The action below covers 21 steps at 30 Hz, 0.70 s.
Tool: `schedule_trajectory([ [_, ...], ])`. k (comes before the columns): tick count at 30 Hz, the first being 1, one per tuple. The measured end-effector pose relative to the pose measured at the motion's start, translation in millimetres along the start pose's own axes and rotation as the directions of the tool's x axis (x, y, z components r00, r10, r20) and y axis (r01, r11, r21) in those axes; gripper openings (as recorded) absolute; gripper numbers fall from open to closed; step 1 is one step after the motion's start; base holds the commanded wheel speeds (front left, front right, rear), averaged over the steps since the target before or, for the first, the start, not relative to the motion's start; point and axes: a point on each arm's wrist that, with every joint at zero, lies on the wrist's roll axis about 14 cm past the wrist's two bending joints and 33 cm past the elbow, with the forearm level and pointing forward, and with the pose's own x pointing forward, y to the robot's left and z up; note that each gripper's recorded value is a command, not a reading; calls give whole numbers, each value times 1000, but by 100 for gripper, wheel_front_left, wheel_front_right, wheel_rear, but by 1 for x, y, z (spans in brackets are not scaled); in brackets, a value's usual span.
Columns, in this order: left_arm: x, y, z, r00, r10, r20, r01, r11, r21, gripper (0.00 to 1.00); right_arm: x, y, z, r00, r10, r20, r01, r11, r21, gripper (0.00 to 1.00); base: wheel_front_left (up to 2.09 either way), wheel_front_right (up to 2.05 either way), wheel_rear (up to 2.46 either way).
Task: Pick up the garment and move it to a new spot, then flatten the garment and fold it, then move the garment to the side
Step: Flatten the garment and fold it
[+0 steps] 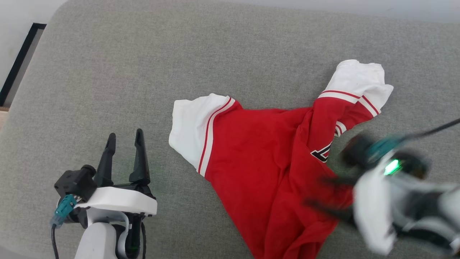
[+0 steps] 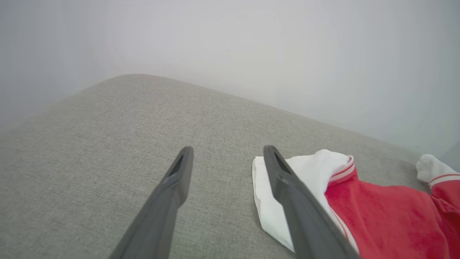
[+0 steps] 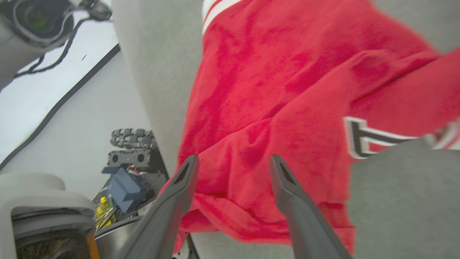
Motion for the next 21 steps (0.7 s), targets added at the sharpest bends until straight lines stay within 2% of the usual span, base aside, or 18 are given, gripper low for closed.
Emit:
schedule_trajectory([
  [3,0,-1,-2,1000,-2,-6,2,1000,-10,100,-25,-45,22,989,-138,55,137,990,15,100,0,0,0],
  [5,-1,-2,-5,1000,-2,-13,2,1000,-18,100,-43,-80,35,966,-243,82,241,970,37,100,0,0,0],
  [8,0,-2,-7,1000,-3,-21,2,1000,-26,100,-71,-137,59,901,-412,133,407,911,68,100,0,0,0],
  [10,0,-1,-10,1000,2,-30,-3,999,-37,100,-81,-166,73,859,-485,162,476,874,96,100,0,0,0],
  [14,2,1,-16,999,16,-48,-18,999,-46,100,-83,-215,83,801,-584,132,573,811,115,100,0,0,0],
  [16,2,4,-20,998,28,-63,-31,998,-47,100,-77,-235,85,786,-610,100,599,792,117,100,0,0,0],
  [21,1,14,-30,994,62,-94,-67,997,-48,100,-41,-261,72,801,-596,-56,598,795,99,100,0,0,0],
])
